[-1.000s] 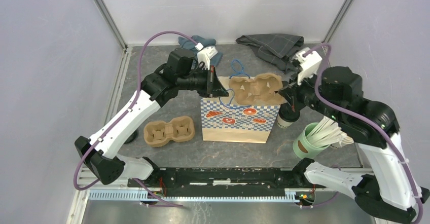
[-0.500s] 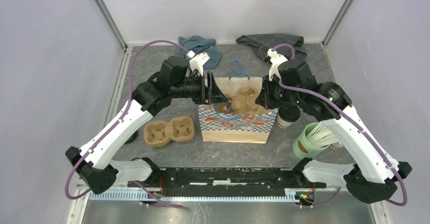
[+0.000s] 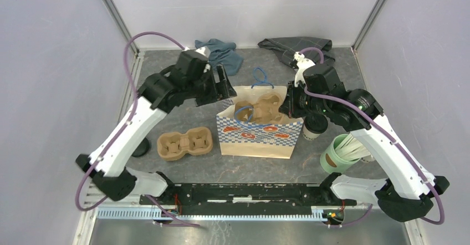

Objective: Pack the takeout coffee

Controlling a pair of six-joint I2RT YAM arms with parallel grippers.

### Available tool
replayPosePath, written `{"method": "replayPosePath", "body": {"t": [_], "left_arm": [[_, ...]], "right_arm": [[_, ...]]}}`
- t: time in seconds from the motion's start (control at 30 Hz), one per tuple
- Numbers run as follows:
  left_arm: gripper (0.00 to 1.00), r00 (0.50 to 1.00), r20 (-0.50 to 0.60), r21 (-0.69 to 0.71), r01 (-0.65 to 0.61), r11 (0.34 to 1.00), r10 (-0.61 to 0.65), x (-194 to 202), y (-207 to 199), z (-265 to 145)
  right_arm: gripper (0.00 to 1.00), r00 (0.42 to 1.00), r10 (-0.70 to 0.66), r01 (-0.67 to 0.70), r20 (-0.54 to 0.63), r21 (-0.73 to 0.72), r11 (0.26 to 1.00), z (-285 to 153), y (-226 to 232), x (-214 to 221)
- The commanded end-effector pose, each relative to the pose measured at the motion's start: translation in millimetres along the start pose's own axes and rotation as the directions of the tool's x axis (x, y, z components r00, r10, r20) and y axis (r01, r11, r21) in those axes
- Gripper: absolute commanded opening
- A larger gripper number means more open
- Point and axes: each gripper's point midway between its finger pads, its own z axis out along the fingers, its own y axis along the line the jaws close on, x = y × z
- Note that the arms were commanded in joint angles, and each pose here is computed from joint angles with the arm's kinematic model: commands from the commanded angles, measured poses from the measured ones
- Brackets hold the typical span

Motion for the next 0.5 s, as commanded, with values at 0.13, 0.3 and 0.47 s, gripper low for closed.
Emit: {"method": "replayPosePath", "body": {"t": [0.13, 0.3, 0.47], "left_arm": [[0.81, 0.996, -0.066, -0.321, -0.085, 0.943, 0.067, 9.8, 42.4, 45.4], [0.7, 0.987, -0.086, -0.396, -0.157, 0.905, 0.134, 8.5, 41.9, 53.5], [0.5, 0.986, -0.036, -0.424, -0.162, 0.891, 0.163, -4.1, 43.1, 45.8]], "right_arm": [[0.0, 0.999, 0.026, -0.026, 0.048, 0.0, 1.0, -3.8, 2.7, -12.3], [0.0, 0.998, 0.023, -0.025, 0.05, 0.024, 0.999, -2.9, -1.7, -12.5], [0.0, 0.998, 0.022, -0.023, 0.055, 0.032, 0.999, 0.6, -1.8, -16.1]]}}
